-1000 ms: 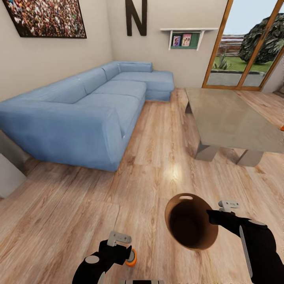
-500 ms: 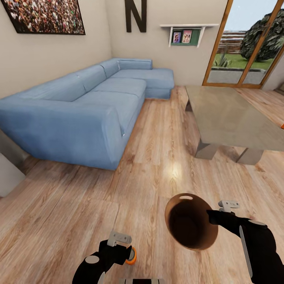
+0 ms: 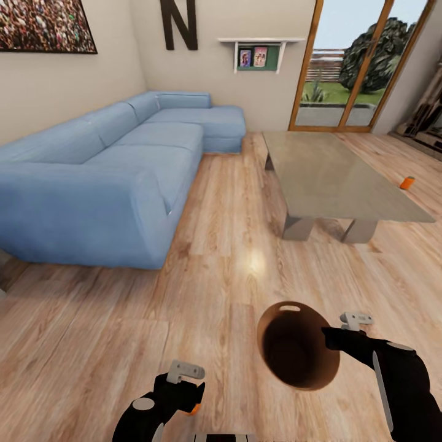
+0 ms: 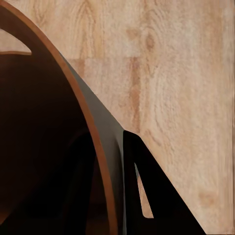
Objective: Put the three can of soda from the living room inside the tash can in the kitchen.
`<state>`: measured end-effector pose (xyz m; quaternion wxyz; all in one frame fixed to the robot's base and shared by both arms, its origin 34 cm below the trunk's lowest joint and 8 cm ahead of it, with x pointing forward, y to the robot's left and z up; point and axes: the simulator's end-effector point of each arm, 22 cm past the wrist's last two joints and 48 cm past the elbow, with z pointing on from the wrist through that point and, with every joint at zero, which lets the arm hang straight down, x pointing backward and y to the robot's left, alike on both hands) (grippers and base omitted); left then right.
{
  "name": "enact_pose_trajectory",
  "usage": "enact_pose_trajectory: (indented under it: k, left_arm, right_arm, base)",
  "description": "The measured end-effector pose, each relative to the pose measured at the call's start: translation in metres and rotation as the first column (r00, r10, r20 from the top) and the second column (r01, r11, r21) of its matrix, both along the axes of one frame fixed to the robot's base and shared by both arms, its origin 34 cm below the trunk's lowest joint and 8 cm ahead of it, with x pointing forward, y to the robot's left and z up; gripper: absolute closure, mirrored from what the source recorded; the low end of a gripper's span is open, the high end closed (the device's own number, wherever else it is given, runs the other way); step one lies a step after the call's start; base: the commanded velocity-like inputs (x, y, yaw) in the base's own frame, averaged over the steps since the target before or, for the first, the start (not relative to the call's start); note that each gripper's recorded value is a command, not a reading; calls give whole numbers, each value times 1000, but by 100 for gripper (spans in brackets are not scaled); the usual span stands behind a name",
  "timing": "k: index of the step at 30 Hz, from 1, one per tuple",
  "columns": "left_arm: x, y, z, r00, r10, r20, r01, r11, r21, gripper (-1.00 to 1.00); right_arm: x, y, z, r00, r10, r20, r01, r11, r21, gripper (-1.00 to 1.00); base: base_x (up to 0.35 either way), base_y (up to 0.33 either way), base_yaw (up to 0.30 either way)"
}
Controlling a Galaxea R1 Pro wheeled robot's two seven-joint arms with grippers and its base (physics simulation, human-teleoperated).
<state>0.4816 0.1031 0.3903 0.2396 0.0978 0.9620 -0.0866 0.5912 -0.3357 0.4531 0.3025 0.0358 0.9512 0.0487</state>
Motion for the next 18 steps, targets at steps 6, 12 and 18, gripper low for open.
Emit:
enact_pose_trajectory:
  k: [6,12,18]
  left_arm:
    - [0,0,0,1000,0,0,0,1000,0,-100]
    - [0,0,0,1000,0,1,0,1000,0,-100]
    - [-1,0,-1,1000,0,-3,0,1000,0,-100]
  right_arm:
    - [0,-1,0,1000,0,-1,0,1000,-5,100]
    - [1,0,1,1000,2,5,-2,1000,0,100]
    - [2,2,0,1000,4,10,-4,1000,4,100]
  base:
    - [0,0,-150]
    - [0,0,-16]
    - [0,0,-45]
